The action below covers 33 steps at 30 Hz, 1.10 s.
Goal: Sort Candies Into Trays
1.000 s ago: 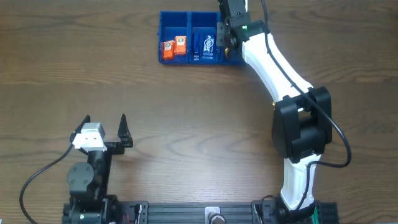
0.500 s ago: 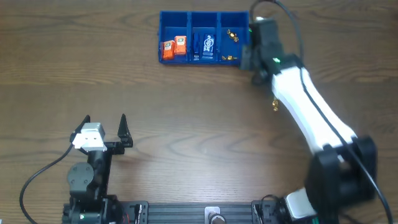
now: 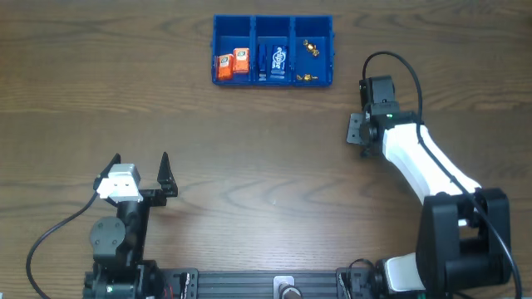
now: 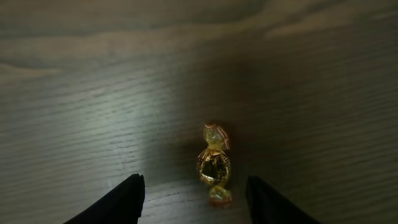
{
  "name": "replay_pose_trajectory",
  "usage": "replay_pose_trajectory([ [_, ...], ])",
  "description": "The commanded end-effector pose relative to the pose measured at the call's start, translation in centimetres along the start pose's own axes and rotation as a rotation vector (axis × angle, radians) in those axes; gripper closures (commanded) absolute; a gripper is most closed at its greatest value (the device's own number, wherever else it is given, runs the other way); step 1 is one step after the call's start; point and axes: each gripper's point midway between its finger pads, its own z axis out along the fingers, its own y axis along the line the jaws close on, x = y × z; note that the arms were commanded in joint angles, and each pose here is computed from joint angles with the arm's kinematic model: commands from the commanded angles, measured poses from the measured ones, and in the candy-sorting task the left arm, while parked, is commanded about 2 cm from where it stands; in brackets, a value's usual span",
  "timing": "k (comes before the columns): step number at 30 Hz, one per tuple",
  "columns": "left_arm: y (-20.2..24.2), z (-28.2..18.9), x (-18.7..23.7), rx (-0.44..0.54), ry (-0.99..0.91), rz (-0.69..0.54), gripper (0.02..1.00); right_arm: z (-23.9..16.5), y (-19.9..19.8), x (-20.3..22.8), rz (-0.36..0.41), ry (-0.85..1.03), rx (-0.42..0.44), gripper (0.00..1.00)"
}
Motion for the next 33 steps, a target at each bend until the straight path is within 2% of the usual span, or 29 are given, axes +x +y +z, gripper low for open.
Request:
replay_pose_trajectory([
  [1,0.0,0.1,1.6,0.005,0.052,0.009,0.020,1.8,-0.9,1.2,0.009,0.064,0.024,0.452],
  [9,0.0,0.1,1.6,0.005,0.052,0.009,0.020,3.1,-1.6,1.7,0.013,0.095,0.044,0.454],
  [22,0.0,0.1,1.6,0.005,0.052,0.009,0.020,3.8,-2.0,1.9,0.017,0.104,0.061,0.520],
  [24,0.0,0.1,1.6,0.005,0.052,0.009,0.020,3.9,-1.9,2.0,0.016,0.110,0.062,0.549],
  [30,0.0,0.1,1.6,0.005,0.052,0.009,0.020,4.0,-1.9,2.0,0.017,0.107,0.061,0.739],
  [33,0.0,0.1,1.6,0.005,0.052,0.009,0.020,4.0,-1.9,1.9,0.016,0.106,0.060,0.796],
])
